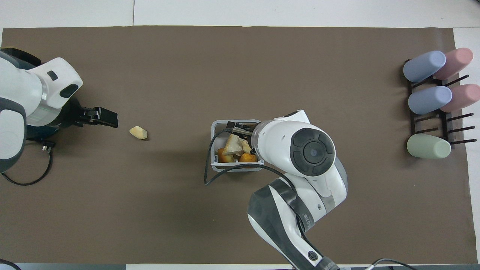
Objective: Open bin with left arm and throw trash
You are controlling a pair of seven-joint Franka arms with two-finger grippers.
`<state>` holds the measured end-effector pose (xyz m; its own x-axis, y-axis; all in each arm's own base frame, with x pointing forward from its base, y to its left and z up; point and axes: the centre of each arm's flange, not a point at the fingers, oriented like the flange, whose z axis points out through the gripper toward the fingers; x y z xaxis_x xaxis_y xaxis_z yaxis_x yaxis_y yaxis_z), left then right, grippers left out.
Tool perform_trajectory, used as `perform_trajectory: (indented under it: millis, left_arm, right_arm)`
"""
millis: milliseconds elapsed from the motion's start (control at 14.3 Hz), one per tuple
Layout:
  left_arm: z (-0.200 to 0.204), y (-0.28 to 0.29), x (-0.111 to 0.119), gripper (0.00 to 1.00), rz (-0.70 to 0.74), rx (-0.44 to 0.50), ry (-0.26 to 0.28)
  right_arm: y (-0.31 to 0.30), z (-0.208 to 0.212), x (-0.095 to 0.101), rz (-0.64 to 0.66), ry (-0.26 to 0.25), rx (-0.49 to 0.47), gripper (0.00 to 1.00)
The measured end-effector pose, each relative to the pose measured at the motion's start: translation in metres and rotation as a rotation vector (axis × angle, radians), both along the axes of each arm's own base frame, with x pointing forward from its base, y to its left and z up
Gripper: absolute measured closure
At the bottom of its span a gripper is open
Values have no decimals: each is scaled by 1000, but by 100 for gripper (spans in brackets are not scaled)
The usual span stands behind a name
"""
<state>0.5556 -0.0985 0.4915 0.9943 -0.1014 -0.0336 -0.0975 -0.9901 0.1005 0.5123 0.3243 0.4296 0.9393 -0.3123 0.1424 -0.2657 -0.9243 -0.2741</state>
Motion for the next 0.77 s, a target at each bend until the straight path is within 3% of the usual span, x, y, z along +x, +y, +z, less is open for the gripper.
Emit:
perform_trajectory:
  millis: [210,420,770]
  left_arm:
    - [-60,-2,12,0,178,-2,-18]
    - [-103,-4,21,0,405,-6,-16]
    - [-145,-14,19,0,517,14,12]
  right_arm:
    - [-42,12,27,75,-25,-97,0]
    - [-82,26,49,112,-40,-135,0]
    - [-135,29,58,258,-4,-214,0]
